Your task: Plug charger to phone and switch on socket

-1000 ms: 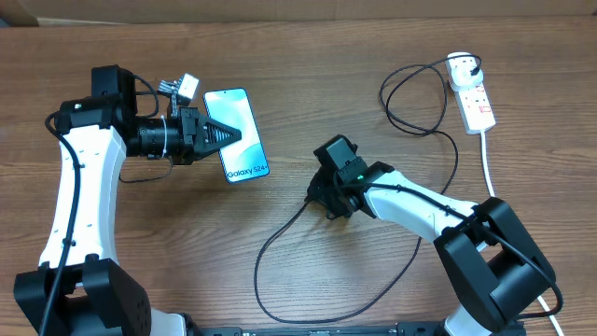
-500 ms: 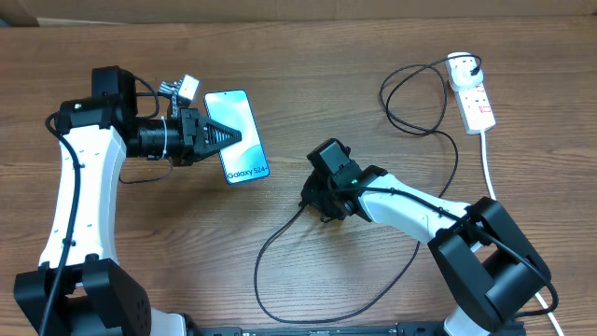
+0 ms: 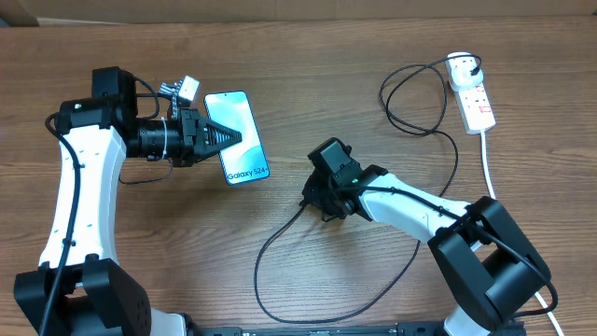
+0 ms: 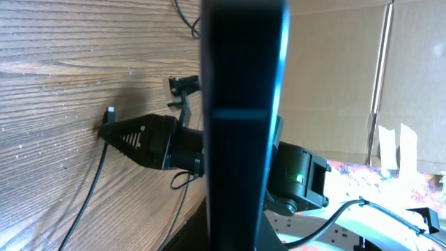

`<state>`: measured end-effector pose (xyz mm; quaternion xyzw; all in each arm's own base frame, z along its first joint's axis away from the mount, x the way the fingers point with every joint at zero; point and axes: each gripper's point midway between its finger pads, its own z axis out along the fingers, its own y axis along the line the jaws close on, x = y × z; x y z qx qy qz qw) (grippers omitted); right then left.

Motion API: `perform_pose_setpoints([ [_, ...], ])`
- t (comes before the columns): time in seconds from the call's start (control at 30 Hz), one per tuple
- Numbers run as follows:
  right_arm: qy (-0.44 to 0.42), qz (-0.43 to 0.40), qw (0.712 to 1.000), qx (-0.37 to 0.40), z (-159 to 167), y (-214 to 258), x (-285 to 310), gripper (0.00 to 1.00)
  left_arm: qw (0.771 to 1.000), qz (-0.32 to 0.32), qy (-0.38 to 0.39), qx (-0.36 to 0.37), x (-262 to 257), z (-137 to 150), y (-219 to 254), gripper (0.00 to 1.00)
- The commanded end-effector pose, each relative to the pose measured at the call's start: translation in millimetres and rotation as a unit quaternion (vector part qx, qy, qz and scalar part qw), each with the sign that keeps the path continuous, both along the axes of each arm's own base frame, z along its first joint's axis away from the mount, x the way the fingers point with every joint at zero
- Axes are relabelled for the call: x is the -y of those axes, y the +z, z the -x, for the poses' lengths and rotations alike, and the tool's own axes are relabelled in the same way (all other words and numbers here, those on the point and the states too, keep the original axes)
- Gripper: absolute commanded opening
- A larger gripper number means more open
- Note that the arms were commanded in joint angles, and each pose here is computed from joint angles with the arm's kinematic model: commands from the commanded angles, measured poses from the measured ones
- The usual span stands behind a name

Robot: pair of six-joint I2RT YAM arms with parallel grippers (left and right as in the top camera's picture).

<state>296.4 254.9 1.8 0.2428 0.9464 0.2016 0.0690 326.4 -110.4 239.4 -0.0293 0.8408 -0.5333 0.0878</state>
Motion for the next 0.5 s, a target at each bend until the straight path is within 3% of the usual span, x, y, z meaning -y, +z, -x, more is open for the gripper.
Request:
perform_pose_setpoints([
  [0.0, -0.006, 0.030, 1.000, -0.004, -0.5, -15.3, 13.2, 0.18, 1.000, 0.015, -0.002, 0.006, 2.9, 0.9, 9.2, 0.04],
  [0.47, -0.003, 0.032, 0.999, 0.003, -1.7, -16.4, 11.0, 0.17, 1.000, 0.016, -0.002, 0.002, 3.1, 2.1, 9.1, 0.04],
])
